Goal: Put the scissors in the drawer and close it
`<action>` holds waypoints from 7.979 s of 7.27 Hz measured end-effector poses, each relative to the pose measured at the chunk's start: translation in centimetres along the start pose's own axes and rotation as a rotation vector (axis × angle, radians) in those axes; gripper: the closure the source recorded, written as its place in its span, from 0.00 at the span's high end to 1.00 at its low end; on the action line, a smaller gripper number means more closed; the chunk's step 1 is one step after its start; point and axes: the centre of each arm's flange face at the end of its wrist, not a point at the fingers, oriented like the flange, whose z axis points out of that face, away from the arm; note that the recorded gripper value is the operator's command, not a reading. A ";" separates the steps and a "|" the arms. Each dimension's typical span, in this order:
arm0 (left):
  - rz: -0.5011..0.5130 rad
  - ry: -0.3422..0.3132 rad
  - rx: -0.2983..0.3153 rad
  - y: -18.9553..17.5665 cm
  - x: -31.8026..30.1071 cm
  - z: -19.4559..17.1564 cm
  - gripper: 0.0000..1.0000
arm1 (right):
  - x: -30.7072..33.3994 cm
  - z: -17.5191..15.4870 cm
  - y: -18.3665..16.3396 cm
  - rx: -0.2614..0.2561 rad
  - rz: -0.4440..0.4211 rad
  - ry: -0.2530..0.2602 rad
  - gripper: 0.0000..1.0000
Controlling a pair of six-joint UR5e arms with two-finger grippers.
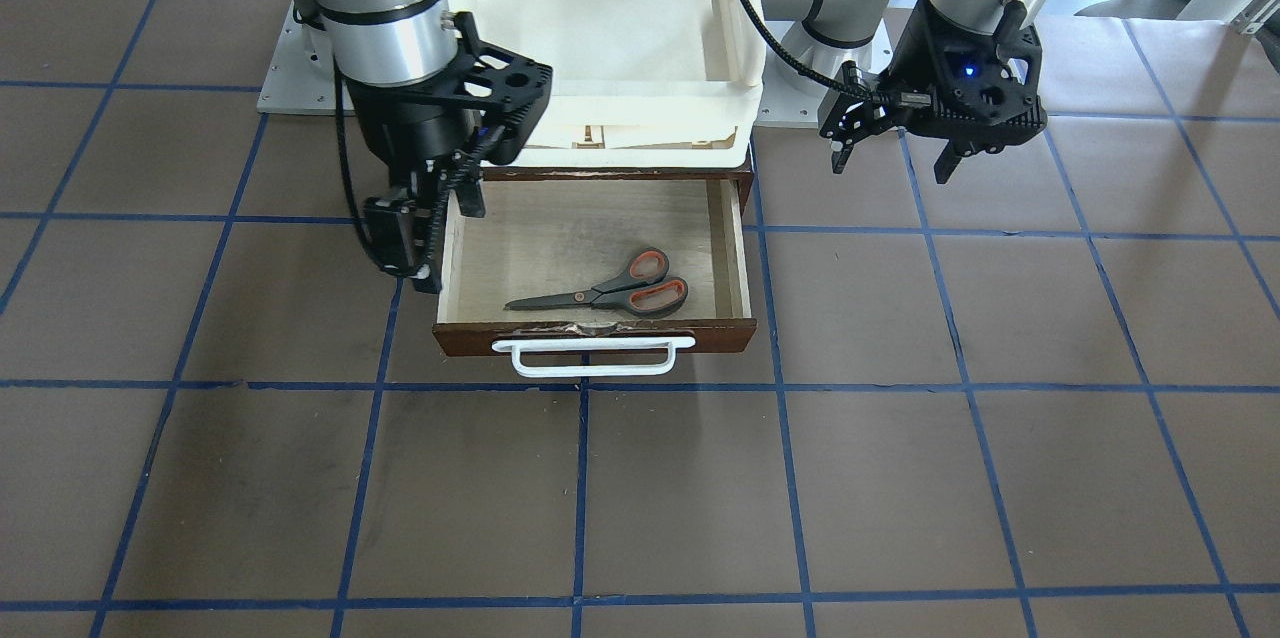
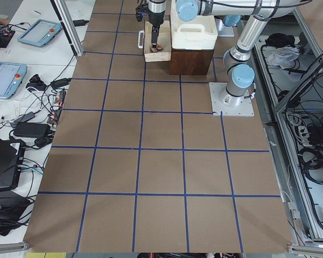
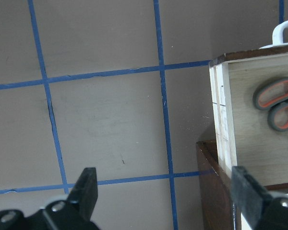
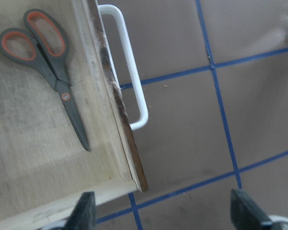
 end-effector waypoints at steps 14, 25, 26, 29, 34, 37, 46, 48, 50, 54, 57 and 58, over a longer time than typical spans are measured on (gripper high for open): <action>-0.025 0.000 0.016 -2.0 -1.2 0.8 1.00 | 1.2 -7.2 6.6 -0.228 1.114 -0.123 1.00; -0.159 0.017 0.097 -15.1 10.8 11.8 1.00 | 0.9 -5.0 7.0 -0.257 1.325 -0.091 1.00; -0.176 0.018 0.094 -15.7 12.2 13.8 1.00 | 0.9 -5.0 7.0 -0.257 1.324 -0.091 1.00; -0.236 0.020 0.074 -16.5 16.0 18.9 1.00 | 1.1 -5.1 6.9 -0.241 1.317 -0.084 1.00; -0.333 0.000 -0.037 -15.8 18.2 22.2 1.00 | 1.1 -5.3 6.9 -0.234 1.315 -0.080 1.00; -0.358 -0.002 -0.080 -15.2 18.3 21.6 1.00 | 1.1 -5.4 6.9 -0.233 1.316 -0.078 1.00; -0.403 -0.008 -0.219 -14.1 18.2 18.9 1.00 | 1.2 -5.3 6.8 -0.228 1.319 -0.076 1.00; -0.415 -0.003 -0.217 -14.5 17.5 18.3 1.00 | 1.2 -5.2 6.8 -0.229 1.319 -0.077 1.00; -0.426 0.003 -0.207 -15.9 17.0 18.6 1.00 | 1.2 -5.2 6.8 -0.229 1.320 -0.077 1.00; -0.439 0.021 -0.234 -15.6 19.0 20.1 1.00 | 1.2 -5.2 6.8 -0.230 1.321 -0.077 1.00; -0.439 0.003 -0.274 -14.6 19.4 19.7 1.00 | 1.2 -5.2 6.8 -0.231 1.321 -0.077 1.00; -0.440 -0.003 -0.287 -14.2 19.3 19.3 1.00 | 1.2 -5.2 6.8 -0.230 1.322 -0.078 1.00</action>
